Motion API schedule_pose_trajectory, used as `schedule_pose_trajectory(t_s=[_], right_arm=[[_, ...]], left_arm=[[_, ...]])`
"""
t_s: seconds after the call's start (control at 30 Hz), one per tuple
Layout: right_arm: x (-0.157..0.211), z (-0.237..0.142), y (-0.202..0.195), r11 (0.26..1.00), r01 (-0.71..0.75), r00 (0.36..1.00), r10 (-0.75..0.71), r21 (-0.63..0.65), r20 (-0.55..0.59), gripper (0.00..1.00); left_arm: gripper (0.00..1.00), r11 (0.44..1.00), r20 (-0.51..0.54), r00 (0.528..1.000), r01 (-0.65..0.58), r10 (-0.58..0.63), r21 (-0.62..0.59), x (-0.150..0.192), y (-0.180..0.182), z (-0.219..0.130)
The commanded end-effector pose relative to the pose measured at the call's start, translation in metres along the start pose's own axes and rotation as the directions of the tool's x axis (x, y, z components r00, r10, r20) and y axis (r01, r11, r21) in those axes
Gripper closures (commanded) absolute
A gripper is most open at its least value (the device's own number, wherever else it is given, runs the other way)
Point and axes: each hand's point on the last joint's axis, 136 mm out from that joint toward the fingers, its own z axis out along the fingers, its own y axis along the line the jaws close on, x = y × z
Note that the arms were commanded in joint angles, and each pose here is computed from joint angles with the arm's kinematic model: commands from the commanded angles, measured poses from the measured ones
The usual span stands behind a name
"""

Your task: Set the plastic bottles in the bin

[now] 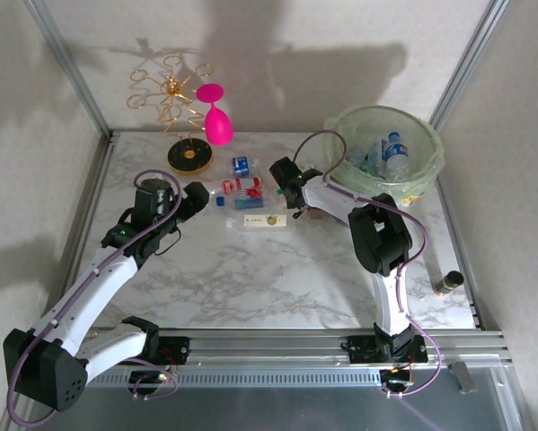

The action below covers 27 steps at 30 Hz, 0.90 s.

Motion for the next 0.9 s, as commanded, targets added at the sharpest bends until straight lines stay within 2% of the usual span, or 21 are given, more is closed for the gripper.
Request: schedule_pose_trajectory(t_s=[0.0, 0.43, 0.87], right_arm=[[0.022, 0.021, -0.014, 0.997, -0.002, 0.998, 0.006, 0.076, -0.059, 0.21], [0.021, 0.031, -0.003, 1.000, 0.007, 0.997, -0.005, 0.022, -0.083, 0.20], [0.003, 0.010, 0.015, 0.992, -0.018, 0.999, 0.013, -0.126, -0.041, 0.33]], left_arm=[[0.08, 1.000, -0.005, 1.000, -0.016, 0.016, 0.014, 0.001, 0.000, 0.001], [0.08, 1.000, -0.010, 1.000, -0.011, 0.011, 0.024, 0.001, -0.003, 0.002], [0.09, 0.999, -0.008, 1.000, -0.008, 0.008, 0.034, -0.002, -0.008, -0.002]])
